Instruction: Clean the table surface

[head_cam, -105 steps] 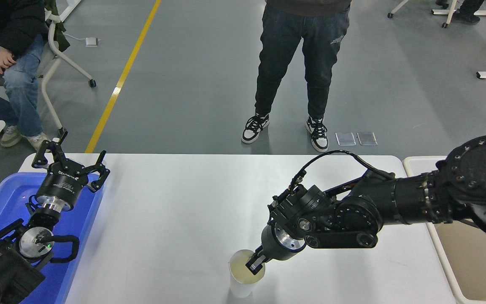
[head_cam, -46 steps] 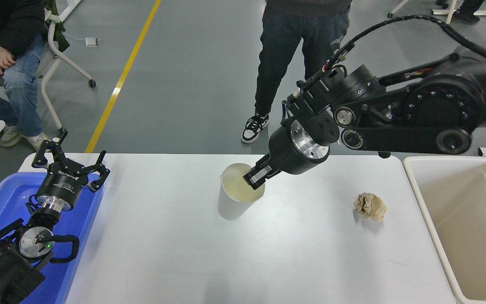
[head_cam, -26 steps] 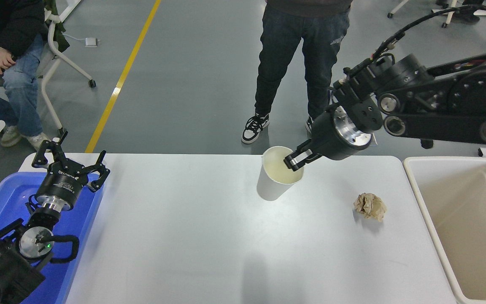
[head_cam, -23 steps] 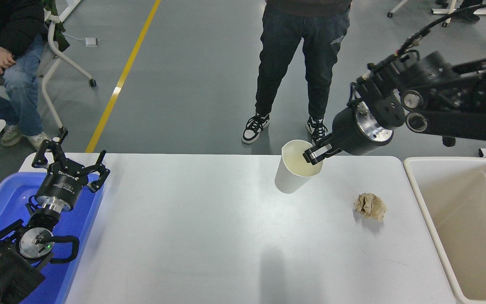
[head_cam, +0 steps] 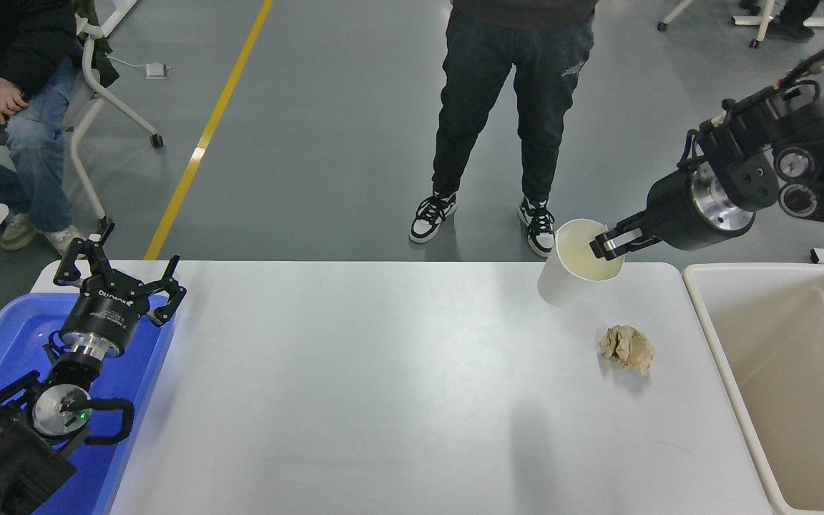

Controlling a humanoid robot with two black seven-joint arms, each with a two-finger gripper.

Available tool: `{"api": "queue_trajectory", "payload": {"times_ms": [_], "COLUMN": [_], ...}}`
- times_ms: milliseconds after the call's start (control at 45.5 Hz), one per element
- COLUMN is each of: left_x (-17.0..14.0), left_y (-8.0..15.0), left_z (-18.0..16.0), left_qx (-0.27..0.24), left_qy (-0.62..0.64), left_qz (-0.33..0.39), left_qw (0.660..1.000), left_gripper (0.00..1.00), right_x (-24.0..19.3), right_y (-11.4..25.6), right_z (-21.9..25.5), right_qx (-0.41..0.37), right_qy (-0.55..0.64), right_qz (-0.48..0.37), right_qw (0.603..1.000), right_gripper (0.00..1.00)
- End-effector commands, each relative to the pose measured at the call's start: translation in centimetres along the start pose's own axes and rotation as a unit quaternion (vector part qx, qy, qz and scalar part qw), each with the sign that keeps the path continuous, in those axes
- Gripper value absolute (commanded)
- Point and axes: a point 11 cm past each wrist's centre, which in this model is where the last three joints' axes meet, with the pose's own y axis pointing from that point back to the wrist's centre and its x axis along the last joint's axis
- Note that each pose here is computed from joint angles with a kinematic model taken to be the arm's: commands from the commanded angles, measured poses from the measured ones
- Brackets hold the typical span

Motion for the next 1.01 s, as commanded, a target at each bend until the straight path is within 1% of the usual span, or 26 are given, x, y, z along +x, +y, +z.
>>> {"api": "queue_trajectory", "payload": {"times_ms": [0,154,308,637,989], "left_x": [0.0,0.0,0.0,0.0,0.0], "left_y": [0.0,0.0,0.0,0.0,0.0], "left_z": [0.0,0.0,0.0,0.0,0.0], "left_qx": [0.000,0.000,0.000,0.001,0.000], "left_qy": [0.000,0.000,0.000,0.000,0.000], "left_qz": [0.000,0.000,0.000,0.000,0.000], "left_qw": [1.000,1.000,1.000,1.000,1.000], "left_gripper": [1.00,1.00,1.00,1.00,1.00], "right_x": [-4.5,-5.8,-7.5,-11.2,-16.9], "right_y": [0.3,0.0,0.0,-0.2,-4.1], "right_z": [6.9,10.9,12.4,18.1,21.2], "right_qx": [-0.068,-0.118,-0.135,-0.216,-0.261], "right_qy": [-0.052,-0.077,-0.090,-0.109,-0.139], "right_qz": [-0.014,-0.006,-0.012,-0.001,-0.004], "right_qw": [0.996,0.990,0.987,0.970,0.955], "right_gripper": [0.00,0.00,0.00,0.00,0.00]}}
